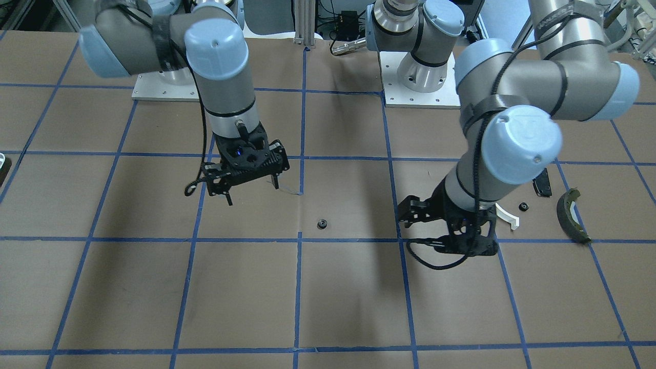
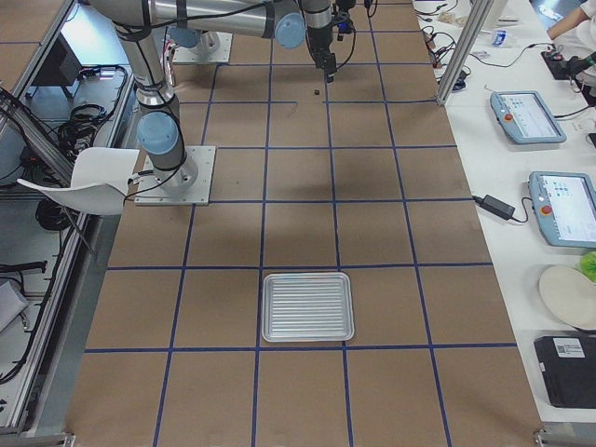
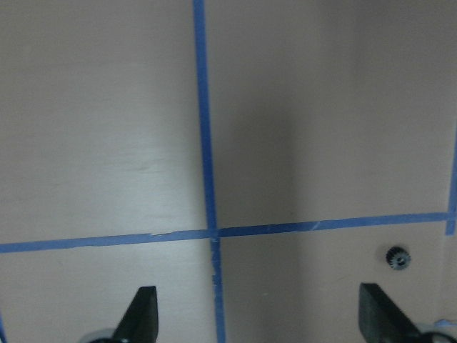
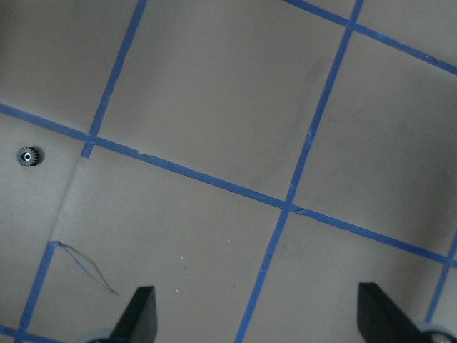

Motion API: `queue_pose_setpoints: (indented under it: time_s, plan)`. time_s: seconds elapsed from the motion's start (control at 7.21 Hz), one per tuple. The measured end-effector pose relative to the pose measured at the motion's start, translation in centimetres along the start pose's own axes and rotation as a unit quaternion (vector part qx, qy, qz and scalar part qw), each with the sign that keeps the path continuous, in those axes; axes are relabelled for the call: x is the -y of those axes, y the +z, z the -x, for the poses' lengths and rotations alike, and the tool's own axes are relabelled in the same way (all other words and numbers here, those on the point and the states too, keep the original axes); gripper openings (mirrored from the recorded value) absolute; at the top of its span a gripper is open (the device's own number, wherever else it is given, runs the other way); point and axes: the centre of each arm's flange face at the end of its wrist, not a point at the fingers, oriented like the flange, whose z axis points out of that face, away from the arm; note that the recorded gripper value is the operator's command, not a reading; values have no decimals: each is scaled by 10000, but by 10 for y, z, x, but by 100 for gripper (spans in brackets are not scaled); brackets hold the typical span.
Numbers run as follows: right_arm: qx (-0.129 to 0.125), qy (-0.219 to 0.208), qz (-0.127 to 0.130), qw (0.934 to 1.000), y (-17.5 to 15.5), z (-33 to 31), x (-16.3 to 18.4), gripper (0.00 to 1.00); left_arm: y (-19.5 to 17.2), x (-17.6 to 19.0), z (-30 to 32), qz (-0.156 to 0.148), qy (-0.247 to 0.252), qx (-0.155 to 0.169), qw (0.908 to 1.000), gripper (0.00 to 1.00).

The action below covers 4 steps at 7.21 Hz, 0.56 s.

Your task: Place bearing gear from tray to pile

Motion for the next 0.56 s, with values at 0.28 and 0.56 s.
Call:
queue_pose_setpoints:
  time_s: [0.28,0.56]
  plan:
    - [123,355,112,9992,-48,-36,5,100,42,-4,-52,-160,-71,-5,9998,100]
    - [511,866,223,9947,-71,-67,6,100,91,-14,-77,-241,-106,-16,9997,100]
